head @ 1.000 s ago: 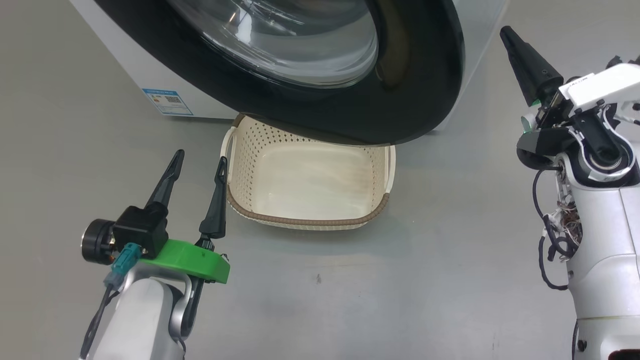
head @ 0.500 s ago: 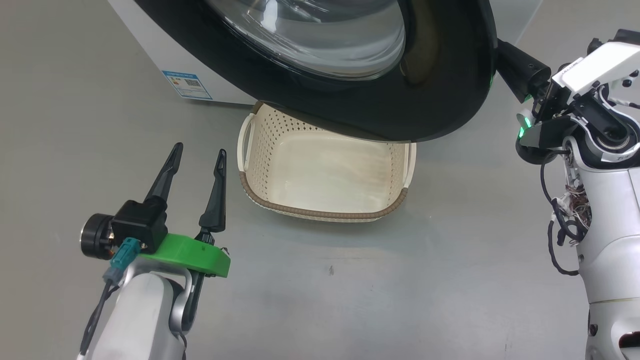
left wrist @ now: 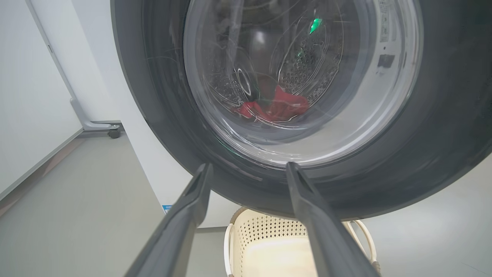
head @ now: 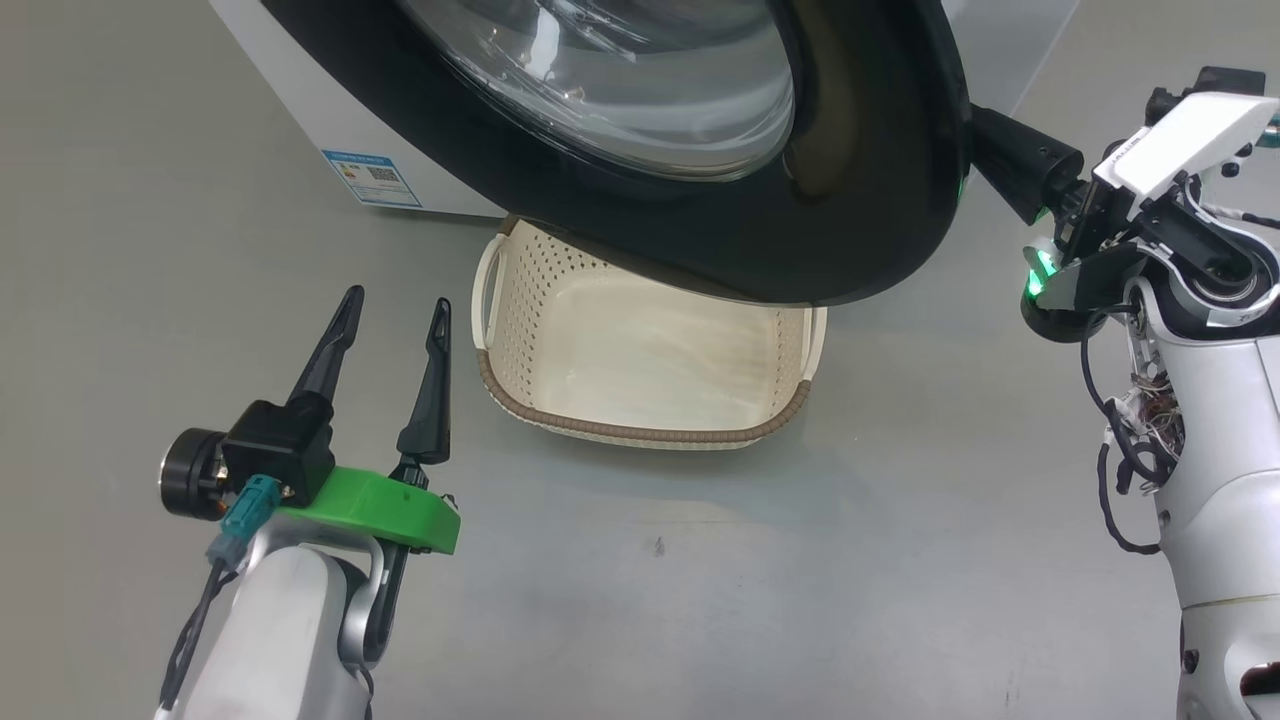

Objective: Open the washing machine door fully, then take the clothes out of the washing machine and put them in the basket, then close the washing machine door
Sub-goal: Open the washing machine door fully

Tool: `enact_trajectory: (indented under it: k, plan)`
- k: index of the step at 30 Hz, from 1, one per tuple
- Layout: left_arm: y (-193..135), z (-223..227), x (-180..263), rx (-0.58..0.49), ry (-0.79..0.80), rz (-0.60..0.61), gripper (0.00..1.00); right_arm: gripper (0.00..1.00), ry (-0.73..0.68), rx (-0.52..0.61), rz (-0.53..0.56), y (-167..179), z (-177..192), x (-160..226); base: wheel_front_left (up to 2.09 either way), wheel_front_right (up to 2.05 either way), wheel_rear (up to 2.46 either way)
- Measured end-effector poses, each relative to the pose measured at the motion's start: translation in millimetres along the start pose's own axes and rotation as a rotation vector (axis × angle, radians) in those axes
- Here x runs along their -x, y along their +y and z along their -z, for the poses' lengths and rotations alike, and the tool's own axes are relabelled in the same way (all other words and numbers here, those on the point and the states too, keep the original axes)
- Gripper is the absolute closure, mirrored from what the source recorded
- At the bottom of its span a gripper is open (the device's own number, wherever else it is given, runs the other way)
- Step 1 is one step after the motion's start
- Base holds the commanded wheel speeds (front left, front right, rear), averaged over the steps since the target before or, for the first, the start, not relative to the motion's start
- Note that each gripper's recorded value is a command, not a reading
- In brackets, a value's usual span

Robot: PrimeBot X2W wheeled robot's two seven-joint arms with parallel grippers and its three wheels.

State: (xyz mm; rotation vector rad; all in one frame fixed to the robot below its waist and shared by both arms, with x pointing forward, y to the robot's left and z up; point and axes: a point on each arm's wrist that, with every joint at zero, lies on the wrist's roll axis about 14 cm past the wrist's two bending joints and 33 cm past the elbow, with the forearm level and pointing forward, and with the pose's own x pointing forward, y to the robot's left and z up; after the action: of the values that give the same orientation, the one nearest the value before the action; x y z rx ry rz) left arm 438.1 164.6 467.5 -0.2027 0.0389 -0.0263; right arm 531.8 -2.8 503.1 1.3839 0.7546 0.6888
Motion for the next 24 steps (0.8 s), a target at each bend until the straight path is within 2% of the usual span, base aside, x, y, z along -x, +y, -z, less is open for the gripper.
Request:
enact_trajectory:
  k: [24]
  plan:
    - [-6,-10,4,0.0,-0.022,0.012,0.0,1.0,0.224,-0.029,-0.038,2,70,12,0.0,0.0,0.0]
